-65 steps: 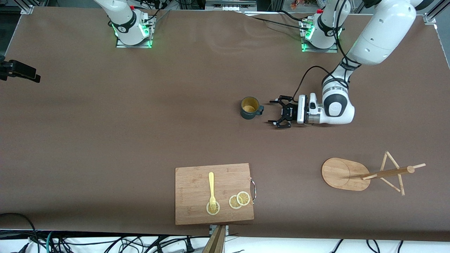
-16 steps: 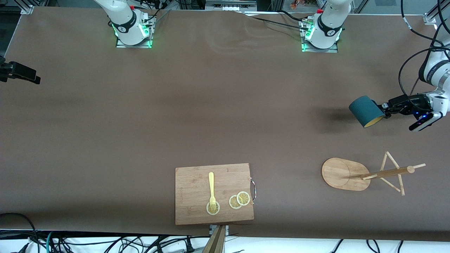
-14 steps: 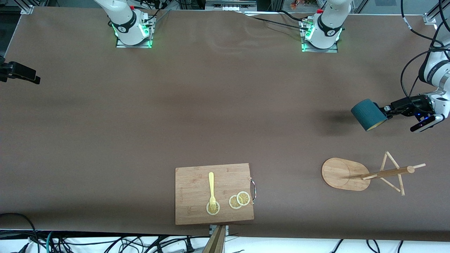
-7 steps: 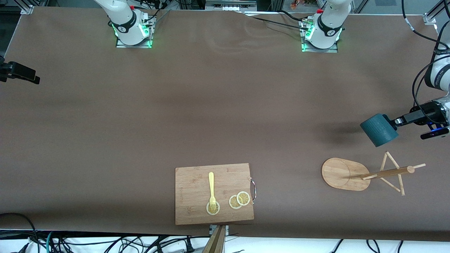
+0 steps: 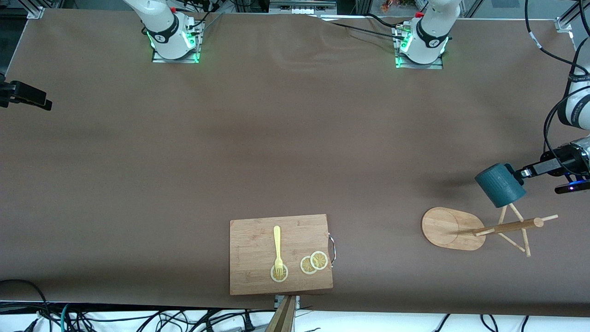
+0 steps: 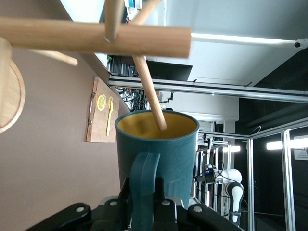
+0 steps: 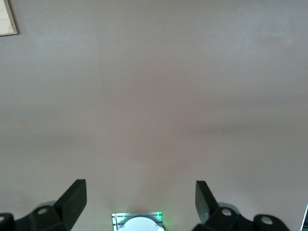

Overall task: Pass cup and hang on rack
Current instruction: 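Carry the mug with the left gripper to the wooden rack peg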

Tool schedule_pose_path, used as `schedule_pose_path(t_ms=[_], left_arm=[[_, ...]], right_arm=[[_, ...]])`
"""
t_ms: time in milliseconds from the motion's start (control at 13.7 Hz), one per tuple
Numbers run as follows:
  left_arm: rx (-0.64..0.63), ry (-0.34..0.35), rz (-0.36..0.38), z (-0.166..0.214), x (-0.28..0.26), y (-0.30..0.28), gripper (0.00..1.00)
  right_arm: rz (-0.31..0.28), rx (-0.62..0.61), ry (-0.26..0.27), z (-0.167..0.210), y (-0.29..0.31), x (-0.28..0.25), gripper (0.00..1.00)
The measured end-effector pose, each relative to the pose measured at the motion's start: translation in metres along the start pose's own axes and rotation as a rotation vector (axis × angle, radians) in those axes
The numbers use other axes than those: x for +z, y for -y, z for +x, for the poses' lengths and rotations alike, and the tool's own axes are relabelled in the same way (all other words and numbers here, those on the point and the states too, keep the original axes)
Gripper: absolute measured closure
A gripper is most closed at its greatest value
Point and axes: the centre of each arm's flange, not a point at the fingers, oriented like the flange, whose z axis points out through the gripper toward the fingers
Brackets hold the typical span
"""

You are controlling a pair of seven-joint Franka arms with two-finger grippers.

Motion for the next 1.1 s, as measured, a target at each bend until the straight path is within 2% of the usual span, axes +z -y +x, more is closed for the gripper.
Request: schedule_pose_path(t_ms=[292,1096], left_arm=[[-0.056,-0.005,0.002,0.012,-0.003,0.011,0.79],[-0.111,-0.017,0.013,0.028,-0.005,0.016,0.79]], right_arm=[[0.0,0.001,0.0,0.0,0.0,0.0,0.0],[0.0,0.003,0.0,0.0,-0.001,0.0,0.0]])
